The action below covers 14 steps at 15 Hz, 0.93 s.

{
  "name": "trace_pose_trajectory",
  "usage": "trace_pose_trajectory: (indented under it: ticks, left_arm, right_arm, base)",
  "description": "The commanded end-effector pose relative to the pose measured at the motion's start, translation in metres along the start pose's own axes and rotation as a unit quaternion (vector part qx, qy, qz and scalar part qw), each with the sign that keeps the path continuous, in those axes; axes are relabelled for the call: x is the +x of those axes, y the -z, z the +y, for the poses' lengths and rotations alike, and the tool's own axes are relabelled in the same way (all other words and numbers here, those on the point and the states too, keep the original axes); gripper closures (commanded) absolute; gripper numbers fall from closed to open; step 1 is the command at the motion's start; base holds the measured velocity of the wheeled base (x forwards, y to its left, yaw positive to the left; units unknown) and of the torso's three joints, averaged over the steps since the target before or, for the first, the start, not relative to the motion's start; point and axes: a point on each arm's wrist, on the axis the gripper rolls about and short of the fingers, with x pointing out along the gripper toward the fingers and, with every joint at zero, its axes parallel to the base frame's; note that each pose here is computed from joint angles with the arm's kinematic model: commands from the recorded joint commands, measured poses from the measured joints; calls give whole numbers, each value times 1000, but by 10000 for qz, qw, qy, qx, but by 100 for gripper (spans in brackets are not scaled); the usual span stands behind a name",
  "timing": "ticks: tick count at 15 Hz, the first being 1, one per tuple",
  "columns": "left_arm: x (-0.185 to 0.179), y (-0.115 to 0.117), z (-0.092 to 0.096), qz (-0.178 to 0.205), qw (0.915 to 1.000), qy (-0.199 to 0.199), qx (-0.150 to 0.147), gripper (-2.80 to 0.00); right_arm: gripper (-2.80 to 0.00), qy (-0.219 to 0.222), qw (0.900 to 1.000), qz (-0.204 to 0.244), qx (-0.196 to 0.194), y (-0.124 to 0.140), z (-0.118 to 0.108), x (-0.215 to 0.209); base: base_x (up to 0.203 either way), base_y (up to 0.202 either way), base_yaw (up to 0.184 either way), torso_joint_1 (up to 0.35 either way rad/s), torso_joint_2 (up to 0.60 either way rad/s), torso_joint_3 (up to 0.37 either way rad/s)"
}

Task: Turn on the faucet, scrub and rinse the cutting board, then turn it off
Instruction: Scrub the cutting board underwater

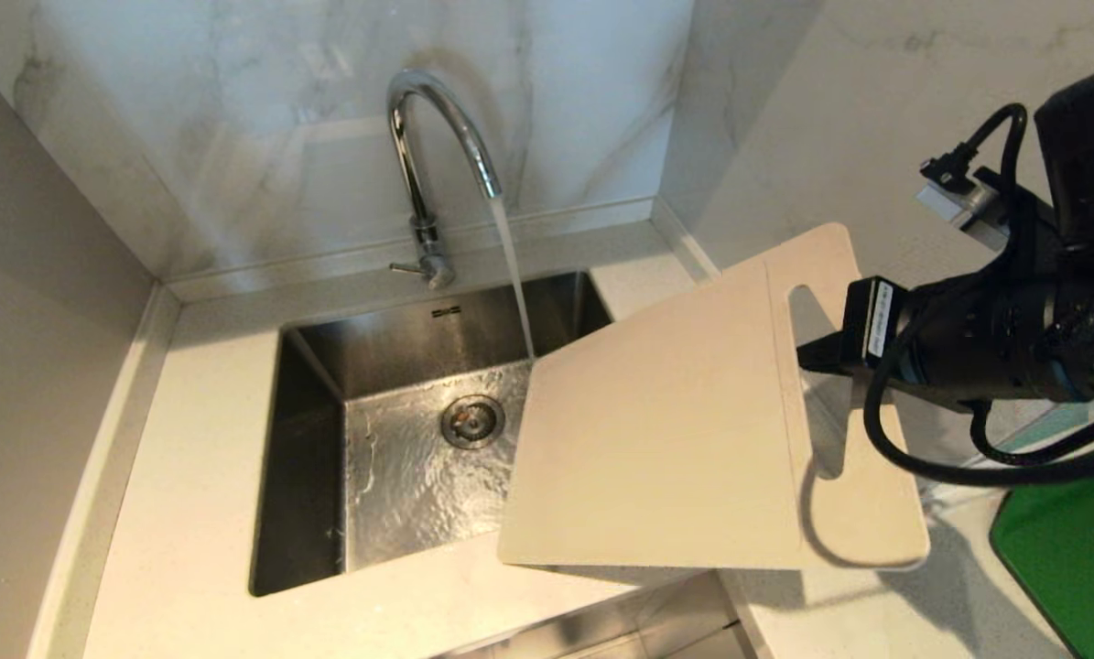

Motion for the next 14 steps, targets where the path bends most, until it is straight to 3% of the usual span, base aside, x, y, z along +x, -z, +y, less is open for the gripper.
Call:
trace_pose_trajectory:
  ticks: [1,6,14]
  left_arm:
    - [0,0,0,1,10000,-9,-1,0]
    - [0,0,0,1,10000,-7,-1,0]
    - [0,0,0,1,10000,-2,-1,0]
  right_arm:
    - [0,34,10000,5,22,-23,6,17]
    - [0,56,10000,23,-44,-58,18,41]
    - [0,200,9972,-10,-720,-88,5,85]
  base:
    - [0,0,0,0,0,0]
    - [0,0,0,0,0,0]
    - [0,0,0,0,0,0]
